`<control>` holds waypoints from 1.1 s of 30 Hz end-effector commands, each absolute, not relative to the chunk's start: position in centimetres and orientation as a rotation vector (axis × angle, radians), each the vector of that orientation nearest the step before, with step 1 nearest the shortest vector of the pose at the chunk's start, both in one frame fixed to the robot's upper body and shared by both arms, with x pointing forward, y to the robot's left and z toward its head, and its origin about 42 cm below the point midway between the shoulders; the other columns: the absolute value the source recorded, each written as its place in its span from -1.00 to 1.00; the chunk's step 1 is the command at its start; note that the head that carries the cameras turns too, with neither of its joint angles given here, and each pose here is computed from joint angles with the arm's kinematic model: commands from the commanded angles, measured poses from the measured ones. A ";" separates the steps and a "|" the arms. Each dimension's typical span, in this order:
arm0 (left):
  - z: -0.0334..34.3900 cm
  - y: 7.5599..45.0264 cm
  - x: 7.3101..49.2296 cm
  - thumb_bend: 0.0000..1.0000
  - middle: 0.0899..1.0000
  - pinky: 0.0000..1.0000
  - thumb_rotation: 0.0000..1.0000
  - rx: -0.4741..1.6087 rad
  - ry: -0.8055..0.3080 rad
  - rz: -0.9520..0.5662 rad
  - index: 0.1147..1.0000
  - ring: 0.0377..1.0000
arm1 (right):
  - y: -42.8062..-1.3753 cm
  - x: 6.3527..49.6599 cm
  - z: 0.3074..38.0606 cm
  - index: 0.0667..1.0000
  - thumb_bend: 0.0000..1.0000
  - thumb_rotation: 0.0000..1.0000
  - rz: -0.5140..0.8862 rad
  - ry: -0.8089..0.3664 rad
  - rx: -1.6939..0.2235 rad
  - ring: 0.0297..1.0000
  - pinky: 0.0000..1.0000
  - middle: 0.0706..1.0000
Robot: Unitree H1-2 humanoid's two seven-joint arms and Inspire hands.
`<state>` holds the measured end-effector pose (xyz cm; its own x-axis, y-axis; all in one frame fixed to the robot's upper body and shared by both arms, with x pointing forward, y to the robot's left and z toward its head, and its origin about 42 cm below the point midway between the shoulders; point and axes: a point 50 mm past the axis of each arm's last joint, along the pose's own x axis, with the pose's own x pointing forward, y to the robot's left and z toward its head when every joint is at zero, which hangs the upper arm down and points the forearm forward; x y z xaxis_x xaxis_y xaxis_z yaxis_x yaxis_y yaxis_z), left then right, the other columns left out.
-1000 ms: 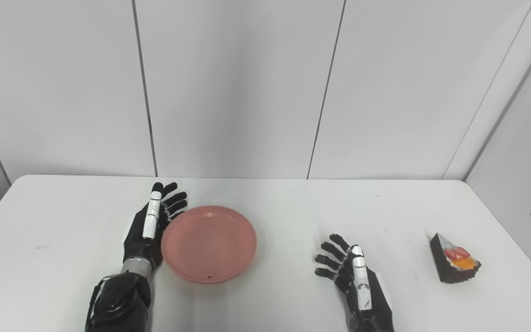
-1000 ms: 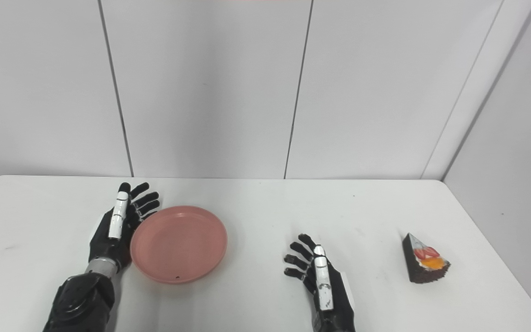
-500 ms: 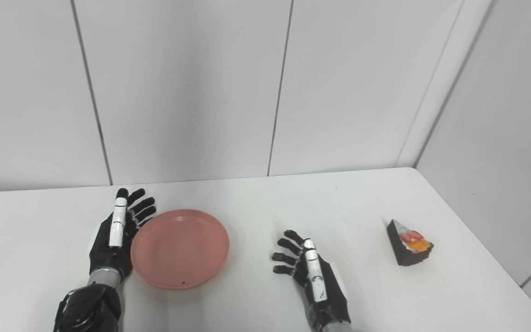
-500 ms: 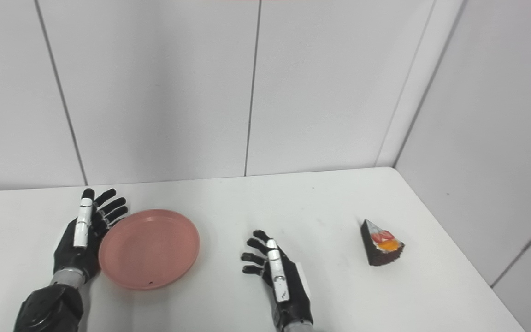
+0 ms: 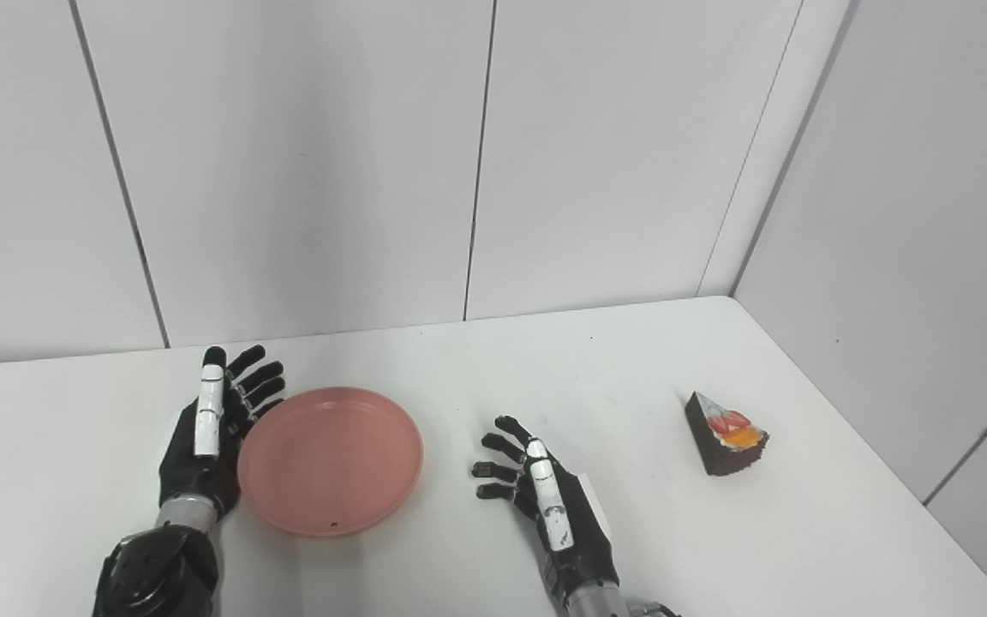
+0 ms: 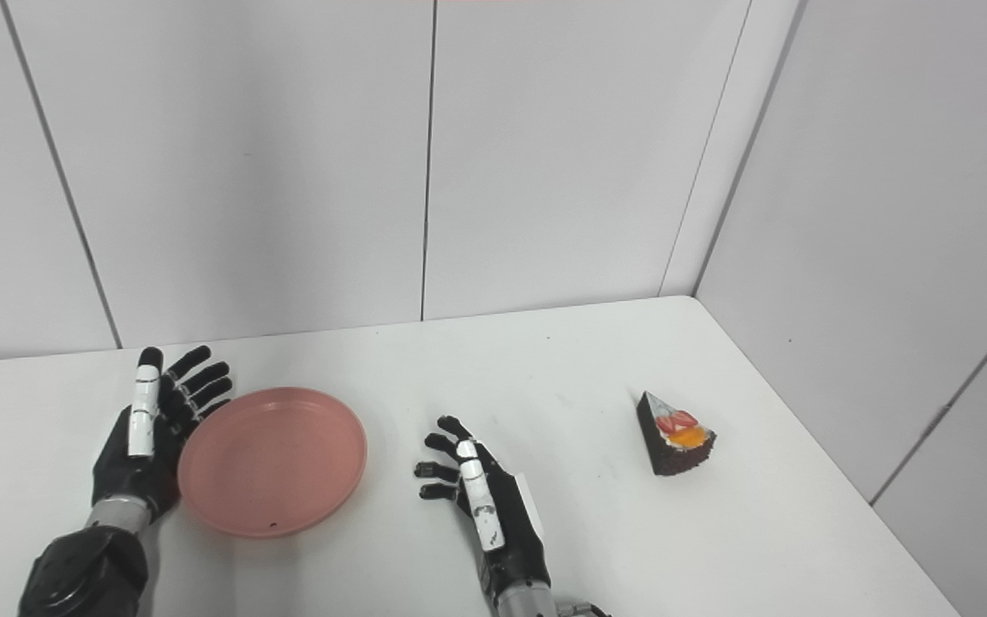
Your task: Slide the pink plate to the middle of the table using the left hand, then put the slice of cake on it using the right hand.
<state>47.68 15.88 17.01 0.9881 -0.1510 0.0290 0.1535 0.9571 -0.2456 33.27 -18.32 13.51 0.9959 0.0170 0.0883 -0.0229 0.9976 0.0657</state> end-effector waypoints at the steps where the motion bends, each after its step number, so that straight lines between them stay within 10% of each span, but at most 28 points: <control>1: 17.6 15.1 47.8 0.40 0.46 0.49 0.91 -0.272 -0.014 -0.181 0.46 0.55 | -18.3 32.8 12.7 0.68 0.71 0.96 0.014 -0.077 0.051 0.38 0.27 0.57; 20: 17.0 15.7 46.9 0.33 0.47 0.47 0.94 -0.253 0.015 -0.180 0.43 0.52 | -25.3 31.4 24.2 0.72 0.88 0.98 -0.168 -0.496 -0.725 0.60 0.37 0.74; 33: 16.7 15.3 47.0 0.35 0.47 0.43 0.92 -0.252 0.025 -0.181 0.42 0.49 | -29.2 30.6 30.5 0.77 1.00 0.46 -0.372 -0.420 -1.181 0.84 0.37 0.83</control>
<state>46.99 16.07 17.00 0.9855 -0.1683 0.0230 0.1687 0.9539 -0.2482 30.78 -28.69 28.96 0.8890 -0.0408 0.4560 0.4356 0.3821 -0.8150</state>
